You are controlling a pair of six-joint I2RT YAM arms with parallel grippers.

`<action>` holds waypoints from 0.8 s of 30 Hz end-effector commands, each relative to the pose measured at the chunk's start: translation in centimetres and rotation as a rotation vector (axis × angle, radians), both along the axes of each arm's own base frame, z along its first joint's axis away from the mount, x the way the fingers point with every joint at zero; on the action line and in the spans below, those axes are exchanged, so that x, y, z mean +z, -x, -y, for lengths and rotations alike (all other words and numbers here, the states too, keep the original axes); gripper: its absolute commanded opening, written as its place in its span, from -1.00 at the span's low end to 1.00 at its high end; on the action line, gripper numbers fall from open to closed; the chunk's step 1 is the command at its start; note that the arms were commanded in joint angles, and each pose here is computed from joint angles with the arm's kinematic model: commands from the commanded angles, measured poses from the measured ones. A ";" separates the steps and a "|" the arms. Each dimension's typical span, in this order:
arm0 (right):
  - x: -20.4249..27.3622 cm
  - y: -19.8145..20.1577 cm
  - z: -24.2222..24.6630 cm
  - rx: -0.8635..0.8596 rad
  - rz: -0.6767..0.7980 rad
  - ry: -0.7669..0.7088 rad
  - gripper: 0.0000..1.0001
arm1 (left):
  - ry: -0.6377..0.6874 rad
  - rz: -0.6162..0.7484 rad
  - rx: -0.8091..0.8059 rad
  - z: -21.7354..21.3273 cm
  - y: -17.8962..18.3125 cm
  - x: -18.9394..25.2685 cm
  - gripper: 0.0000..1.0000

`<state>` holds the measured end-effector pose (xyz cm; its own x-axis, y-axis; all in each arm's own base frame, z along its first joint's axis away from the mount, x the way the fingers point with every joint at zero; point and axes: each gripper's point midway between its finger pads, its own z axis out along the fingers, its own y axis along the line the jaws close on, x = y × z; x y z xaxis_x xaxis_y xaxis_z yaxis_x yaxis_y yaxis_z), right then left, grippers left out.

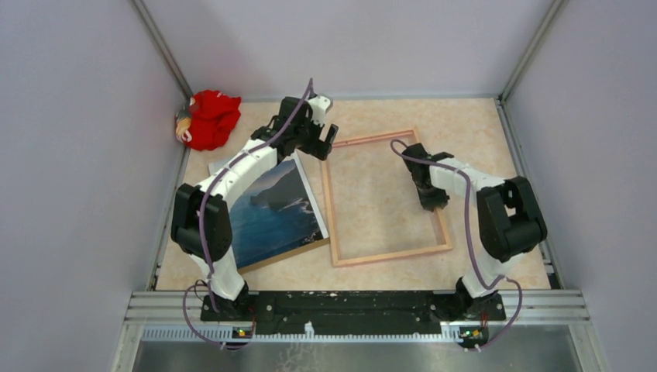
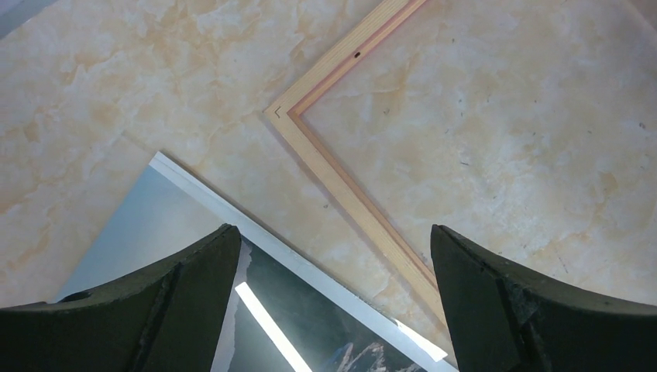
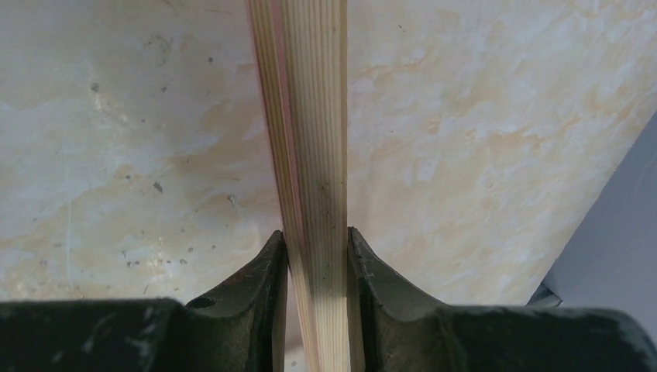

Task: Put the photo into the frame
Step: Turn over the photo frame at the center of the board.

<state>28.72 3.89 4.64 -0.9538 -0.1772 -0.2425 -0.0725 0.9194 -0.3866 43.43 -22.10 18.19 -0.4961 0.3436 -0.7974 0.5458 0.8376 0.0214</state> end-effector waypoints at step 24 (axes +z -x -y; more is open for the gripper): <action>9.9 -7.8 -14.5 -0.012 0.446 -0.464 0.68 | 0.114 -0.012 0.042 -8.7 0.8 5.6 0.97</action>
<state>34.08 6.70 10.73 -0.8363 0.0372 -0.5470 0.1897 0.9557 -0.2250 44.03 -15.62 21.09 -0.5477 0.2490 -0.7988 0.5056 0.8591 -0.0789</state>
